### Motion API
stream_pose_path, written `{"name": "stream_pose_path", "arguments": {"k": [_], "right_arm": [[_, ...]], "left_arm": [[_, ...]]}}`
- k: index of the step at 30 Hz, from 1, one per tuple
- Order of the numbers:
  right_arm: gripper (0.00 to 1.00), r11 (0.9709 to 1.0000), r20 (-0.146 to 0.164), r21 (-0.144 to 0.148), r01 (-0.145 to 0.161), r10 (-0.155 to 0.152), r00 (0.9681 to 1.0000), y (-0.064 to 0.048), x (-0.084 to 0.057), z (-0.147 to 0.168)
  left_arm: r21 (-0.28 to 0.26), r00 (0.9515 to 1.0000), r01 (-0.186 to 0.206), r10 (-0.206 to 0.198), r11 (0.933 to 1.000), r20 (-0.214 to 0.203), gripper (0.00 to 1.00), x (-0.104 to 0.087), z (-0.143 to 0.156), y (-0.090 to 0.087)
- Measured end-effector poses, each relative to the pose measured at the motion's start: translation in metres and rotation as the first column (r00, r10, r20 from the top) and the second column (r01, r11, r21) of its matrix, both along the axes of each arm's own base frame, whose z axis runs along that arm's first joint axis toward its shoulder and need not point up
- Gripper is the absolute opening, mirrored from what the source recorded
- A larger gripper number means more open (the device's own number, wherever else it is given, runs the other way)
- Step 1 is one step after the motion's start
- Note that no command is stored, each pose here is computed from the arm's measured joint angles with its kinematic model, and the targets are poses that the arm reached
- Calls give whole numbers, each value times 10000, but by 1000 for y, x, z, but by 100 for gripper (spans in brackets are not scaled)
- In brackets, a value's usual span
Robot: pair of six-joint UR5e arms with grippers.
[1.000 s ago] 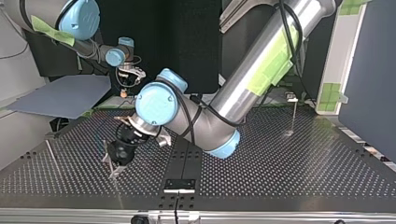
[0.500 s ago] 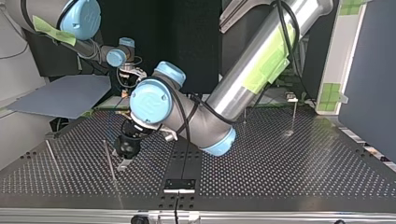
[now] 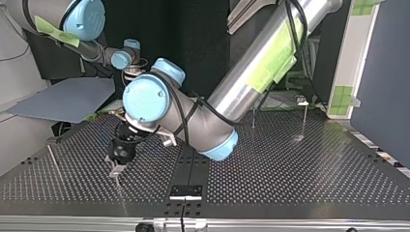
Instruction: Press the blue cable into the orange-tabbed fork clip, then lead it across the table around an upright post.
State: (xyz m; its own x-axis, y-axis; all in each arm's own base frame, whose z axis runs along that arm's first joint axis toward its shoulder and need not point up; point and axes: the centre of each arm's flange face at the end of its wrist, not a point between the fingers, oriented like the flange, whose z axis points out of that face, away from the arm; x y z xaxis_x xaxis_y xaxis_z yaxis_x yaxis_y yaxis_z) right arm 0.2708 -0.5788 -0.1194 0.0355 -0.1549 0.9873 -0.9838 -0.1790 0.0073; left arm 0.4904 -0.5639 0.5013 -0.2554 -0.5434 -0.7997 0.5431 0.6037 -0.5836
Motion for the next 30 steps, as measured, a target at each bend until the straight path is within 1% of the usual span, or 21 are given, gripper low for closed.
{"name": "stream_pose_path", "arguments": {"k": [5, 10, 13, 19, 24, 30], "right_arm": [[0, 10000, -1, -3, 0, 0, 10000, 0, 1, 0], [0, 10000, 0, -8, -16, 16, 10000, 1, 2, 0], [0, 10000, 1, -11, -16, 16, 10000, 1, 2, 0], [0, 10000, 3, -22, -23, 23, 10000, 1, 2, 0], [0, 10000, 3, -20, -34, 34, 10000, 1, 3, 0], [0, 10000, 4, -26, -80, 80, 10000, 2, 5, 0]], "left_arm": [[-224, 9999, 95, -98, 9997, -100, 100, -4, 0, -7], [-197, 9994, 188, -194, 9996, -302, 100, 0, -12, -19], [-274, 9990, 233, -244, 9994, -385, 100, 3, -18, -26], [-422, 9986, 279, -297, 9987, -446, 100, 7, -24, -34], [-496, 9991, 83, -104, 9987, -422, 100, 13, -23, -31], [-707, 9991, -354, 336, 9969, -260, 100, 23, -18, -23]]}}
